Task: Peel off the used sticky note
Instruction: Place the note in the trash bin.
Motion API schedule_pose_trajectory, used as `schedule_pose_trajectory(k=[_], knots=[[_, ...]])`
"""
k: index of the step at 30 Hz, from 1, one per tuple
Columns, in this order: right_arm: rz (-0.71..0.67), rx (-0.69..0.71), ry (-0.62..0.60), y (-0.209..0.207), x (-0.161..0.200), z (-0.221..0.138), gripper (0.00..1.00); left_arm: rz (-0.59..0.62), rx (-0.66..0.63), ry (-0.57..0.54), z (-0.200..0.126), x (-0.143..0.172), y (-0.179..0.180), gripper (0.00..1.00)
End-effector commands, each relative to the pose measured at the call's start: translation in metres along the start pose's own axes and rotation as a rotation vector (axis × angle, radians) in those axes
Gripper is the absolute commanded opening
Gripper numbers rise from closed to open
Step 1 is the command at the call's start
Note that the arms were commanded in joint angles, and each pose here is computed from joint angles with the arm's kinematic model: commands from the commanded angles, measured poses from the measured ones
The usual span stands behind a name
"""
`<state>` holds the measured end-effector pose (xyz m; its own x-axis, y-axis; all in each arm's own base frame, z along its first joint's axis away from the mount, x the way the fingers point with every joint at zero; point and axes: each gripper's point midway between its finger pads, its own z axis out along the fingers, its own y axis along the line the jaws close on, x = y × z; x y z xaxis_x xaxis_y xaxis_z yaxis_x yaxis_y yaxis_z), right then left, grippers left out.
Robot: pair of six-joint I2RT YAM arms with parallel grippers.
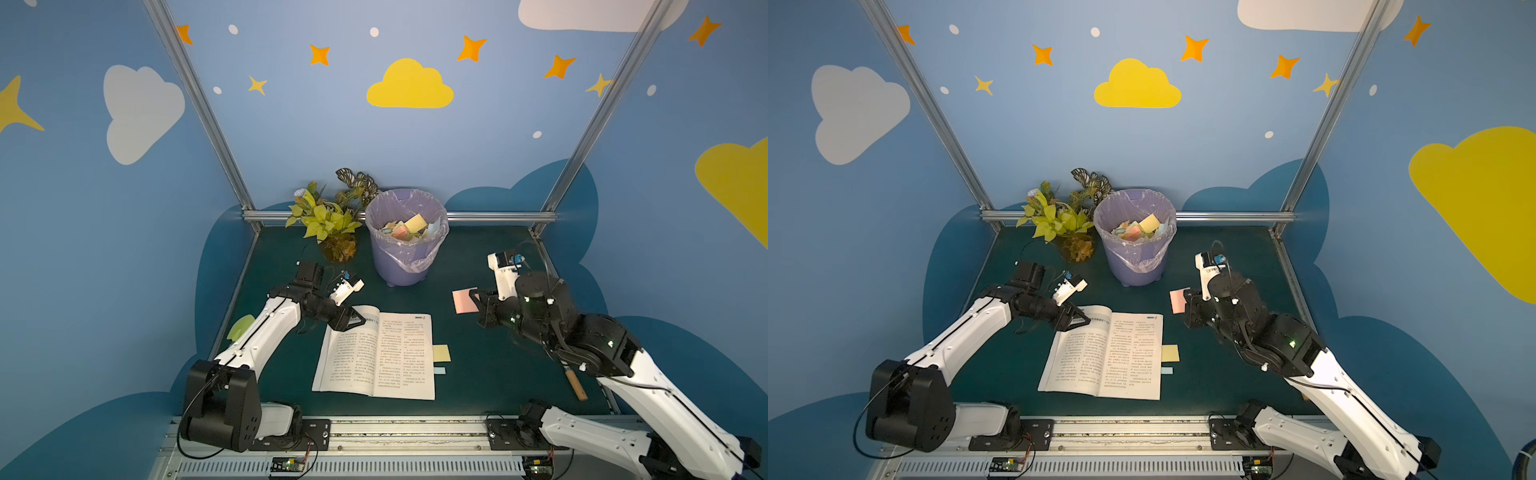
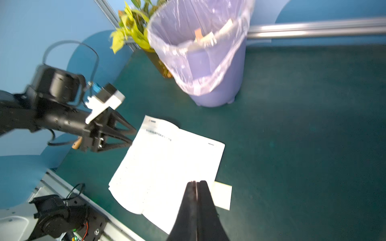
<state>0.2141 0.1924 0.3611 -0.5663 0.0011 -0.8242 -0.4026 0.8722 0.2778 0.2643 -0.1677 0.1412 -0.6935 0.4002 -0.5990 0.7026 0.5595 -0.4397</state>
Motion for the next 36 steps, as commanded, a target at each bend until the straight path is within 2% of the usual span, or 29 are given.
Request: schedule_pose_trajectory(k=[1,3,8,15,23,31,36], knots=[[-0.067,0.021,-0.044,0.011,-0.043,0.005,0.00,0.031,0.014,-0.062,0.005,-0.009,0.003,0.48],[-0.075,0.012,-0.064,0.021,-0.068,0.013,0.00,0.039,-0.002,-0.068,0.008,-0.008,0.007,0.48],[-0.063,0.016,-0.089,0.026,-0.126,0.058,0.00,0.055,0.024,-0.084,0.009,-0.004,0.002,0.48],[-0.116,0.071,-0.099,0.018,-0.165,0.125,0.00,0.076,0.040,-0.080,0.014,0.002,0.002,0.48],[-0.158,0.095,-0.079,0.007,-0.169,0.187,0.00,0.094,0.065,-0.087,0.012,0.003,-0.005,0.46],[-0.178,0.118,-0.050,-0.011,-0.158,0.248,0.00,0.112,0.050,-0.093,0.007,0.002,-0.008,0.47],[-0.225,0.135,-0.032,-0.017,-0.153,0.273,0.00,0.107,0.050,-0.086,0.009,0.004,-0.007,0.47]])
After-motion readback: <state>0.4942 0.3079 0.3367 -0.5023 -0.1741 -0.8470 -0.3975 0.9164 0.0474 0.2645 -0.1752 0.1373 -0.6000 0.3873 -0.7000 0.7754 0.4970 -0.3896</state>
